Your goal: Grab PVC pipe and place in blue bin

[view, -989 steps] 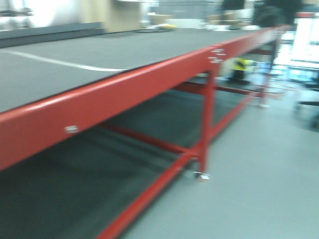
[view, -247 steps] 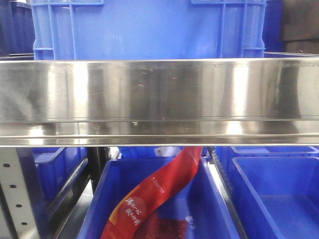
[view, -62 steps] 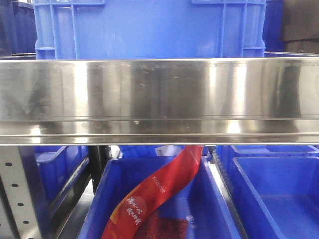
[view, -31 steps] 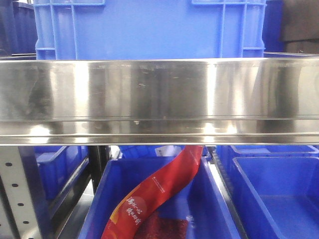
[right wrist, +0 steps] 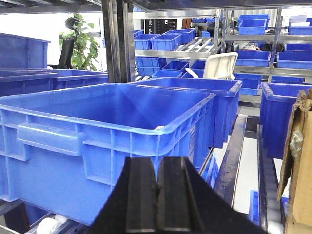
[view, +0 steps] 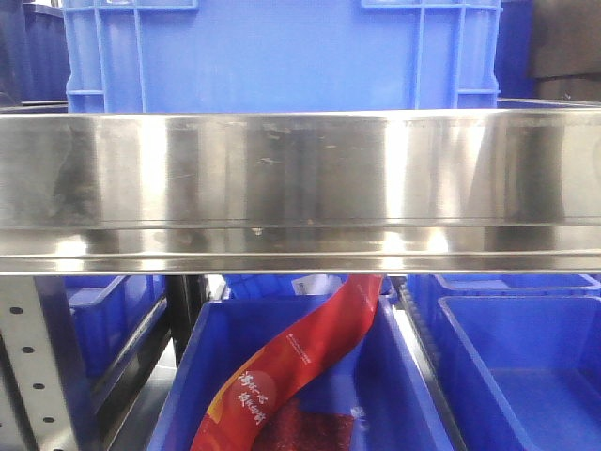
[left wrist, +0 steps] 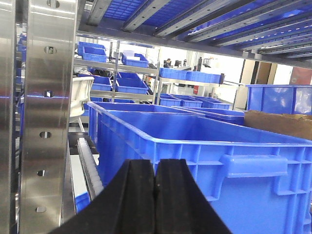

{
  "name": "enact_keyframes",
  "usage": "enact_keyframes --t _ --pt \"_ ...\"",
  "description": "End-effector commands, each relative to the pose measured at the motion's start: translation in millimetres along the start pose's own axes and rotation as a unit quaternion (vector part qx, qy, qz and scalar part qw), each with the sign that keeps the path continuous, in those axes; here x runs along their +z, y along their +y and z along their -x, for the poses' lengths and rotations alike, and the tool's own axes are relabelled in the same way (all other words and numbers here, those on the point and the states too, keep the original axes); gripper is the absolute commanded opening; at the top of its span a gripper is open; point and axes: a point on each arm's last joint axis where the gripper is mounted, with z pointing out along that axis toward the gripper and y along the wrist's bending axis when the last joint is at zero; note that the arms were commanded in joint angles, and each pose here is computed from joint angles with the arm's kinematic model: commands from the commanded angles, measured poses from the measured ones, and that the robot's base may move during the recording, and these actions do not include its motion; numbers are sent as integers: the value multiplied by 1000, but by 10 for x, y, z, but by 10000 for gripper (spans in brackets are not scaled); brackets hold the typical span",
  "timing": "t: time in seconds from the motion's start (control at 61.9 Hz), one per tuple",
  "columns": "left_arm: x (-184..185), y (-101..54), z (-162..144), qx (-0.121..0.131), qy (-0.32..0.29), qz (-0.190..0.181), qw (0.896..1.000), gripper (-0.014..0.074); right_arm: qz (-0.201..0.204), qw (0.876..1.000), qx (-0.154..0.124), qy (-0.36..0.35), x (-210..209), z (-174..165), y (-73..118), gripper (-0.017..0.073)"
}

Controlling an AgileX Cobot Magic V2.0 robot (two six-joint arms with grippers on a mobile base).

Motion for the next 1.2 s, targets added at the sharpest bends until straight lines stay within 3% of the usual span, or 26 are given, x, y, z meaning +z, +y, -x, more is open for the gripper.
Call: enact_keyframes --t 0.0,0.404,0.614,0.824,1.066,1.179 --pt "-8 1 15 1 -12 1 1000 -111 -2 1000 0 -15 -9 20 -4 -168" --pt "-8 1 15 1 -12 1 1000 -111 -7 1000 0 -8 -74 -59 -15 -168" --pt "-8 1 15 1 -12 1 1000 -111 -81 997 -4 -18 -295 -373 -130 -168" --pt "-8 1 15 1 -12 1 1000 -111 -162 987 -5 -3 -440 -932 -232 -168" --pt "-8 1 15 1 -12 1 1000 -111 -174 984 -12 -39 -478 -1421 -270 -168" --pt "-7 2 10 1 -9 1 1000 -111 -174 984 -2 -38 -475 -1441 -272 -168"
